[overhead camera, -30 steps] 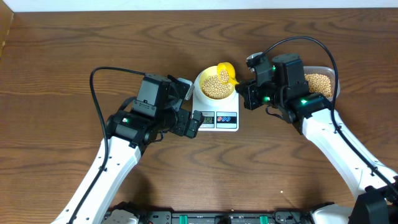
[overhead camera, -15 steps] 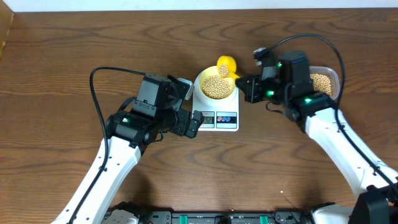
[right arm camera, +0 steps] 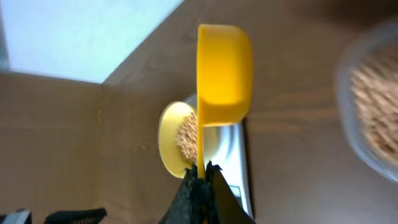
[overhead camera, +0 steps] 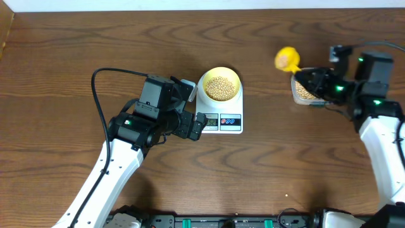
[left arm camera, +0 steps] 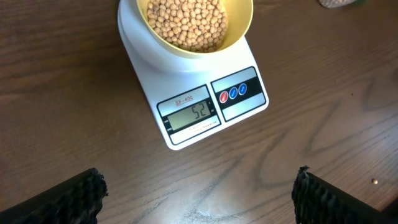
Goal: Scoop item into bowl and weigh 50g on scale
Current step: 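Move the empty scoop back over the soybean tub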
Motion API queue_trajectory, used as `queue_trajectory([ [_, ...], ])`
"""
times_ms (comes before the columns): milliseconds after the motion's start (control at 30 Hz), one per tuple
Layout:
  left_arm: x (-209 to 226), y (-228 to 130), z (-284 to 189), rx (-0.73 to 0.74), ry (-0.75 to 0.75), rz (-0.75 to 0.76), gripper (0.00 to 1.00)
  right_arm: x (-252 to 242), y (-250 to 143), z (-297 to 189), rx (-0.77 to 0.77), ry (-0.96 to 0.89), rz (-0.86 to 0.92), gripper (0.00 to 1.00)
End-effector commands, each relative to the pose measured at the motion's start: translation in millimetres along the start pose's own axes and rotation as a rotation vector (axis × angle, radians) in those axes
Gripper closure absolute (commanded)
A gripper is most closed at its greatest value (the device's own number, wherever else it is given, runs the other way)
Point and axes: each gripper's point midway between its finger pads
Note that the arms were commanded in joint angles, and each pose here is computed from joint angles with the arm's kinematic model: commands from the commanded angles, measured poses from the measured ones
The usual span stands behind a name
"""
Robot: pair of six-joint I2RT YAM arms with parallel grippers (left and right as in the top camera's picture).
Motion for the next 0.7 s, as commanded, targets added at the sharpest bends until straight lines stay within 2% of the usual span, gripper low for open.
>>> queue_trajectory([
  [0, 2.5, 0.2, -0.4, 0.0, 0.01, 0.011, 0.02, -16.5, 8.9, -21.1, -0.015, -0.019, 0.096, 0.99],
  [300, 2.5, 0.2, -0.4, 0.0, 0.01, 0.011, 0.02, -51.7, 29.4, -51.4, -0.087, -0.077, 0.153, 0.99],
  [667, 2.5, 0.2, -0.4, 0.0, 0.01, 0.011, 0.02, -74.4, 47.7, -66.1, -0.165, -0.191, -0.086, 0.99],
])
Point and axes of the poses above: each gripper's point midway between its finger pads, its own z axis out along the fingers, its own x axis along the line the jaws close on, y = z × x, and after that the axes turned 14 degrees about z, right-handed
